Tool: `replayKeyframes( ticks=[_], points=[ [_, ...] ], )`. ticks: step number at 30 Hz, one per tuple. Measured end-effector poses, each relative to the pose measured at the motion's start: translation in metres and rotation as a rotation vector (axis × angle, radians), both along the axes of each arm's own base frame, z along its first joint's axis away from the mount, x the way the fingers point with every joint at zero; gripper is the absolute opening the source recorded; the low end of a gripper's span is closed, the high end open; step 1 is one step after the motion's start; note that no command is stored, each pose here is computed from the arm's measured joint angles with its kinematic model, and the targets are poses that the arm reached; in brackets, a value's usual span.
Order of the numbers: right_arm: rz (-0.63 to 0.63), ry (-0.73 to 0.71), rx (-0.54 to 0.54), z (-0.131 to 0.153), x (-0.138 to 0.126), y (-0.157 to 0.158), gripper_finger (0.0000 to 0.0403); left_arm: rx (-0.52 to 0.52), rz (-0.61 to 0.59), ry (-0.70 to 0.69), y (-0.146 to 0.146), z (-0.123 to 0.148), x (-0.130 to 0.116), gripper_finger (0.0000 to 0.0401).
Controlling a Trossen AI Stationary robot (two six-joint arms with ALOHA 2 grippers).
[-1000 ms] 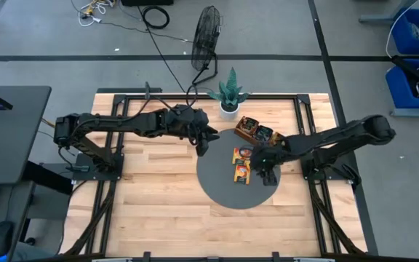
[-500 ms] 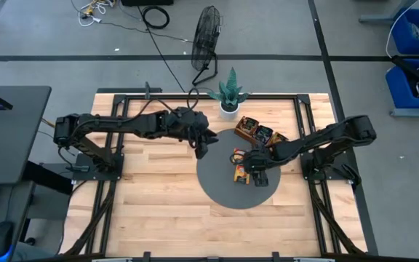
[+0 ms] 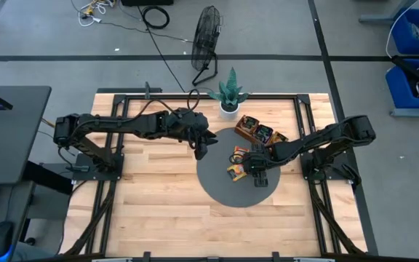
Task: Pick & Place Tea
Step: Put the yellow tea bag into the wooden organizer
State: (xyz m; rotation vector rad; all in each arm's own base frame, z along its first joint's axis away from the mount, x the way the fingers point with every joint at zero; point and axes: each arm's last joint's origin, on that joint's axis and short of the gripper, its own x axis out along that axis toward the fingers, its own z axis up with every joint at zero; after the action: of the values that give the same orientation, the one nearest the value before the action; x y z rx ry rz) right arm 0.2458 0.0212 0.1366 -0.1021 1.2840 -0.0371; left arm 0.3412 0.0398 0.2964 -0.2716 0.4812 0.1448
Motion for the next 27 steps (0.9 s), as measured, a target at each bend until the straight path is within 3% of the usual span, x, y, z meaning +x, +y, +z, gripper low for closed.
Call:
replayKeyframes(
  ticks=[9, 16, 21, 27],
  points=[
    [0.009, 0.005, 0.052, 0.0, 0.0, 0.001, 0.0012, 0.0, 0.001, 0.0, 0.0, 0.0, 0.0, 0.0113],
    [-0.018, 0.025, 0.053, 0.005, -0.001, 0.001, 0.0003, 0.0, 0.001, 0.0, 0.0, 0.0, 0.0, 0.0113],
    [-0.018, 0.004, 0.048, 0.034, 0.006, 0.002, 0.0002, 0.0, 0.001, -0.001, 0.0, 0.0, 0.0, 0.0113],
    [-0.046, -0.146, 0.075, 0.077, 0.012, 0.002, 0.0001, 0.052, -0.031, 0.006, -0.001, 0.0, 0.0, 0.0113]
  ],
)
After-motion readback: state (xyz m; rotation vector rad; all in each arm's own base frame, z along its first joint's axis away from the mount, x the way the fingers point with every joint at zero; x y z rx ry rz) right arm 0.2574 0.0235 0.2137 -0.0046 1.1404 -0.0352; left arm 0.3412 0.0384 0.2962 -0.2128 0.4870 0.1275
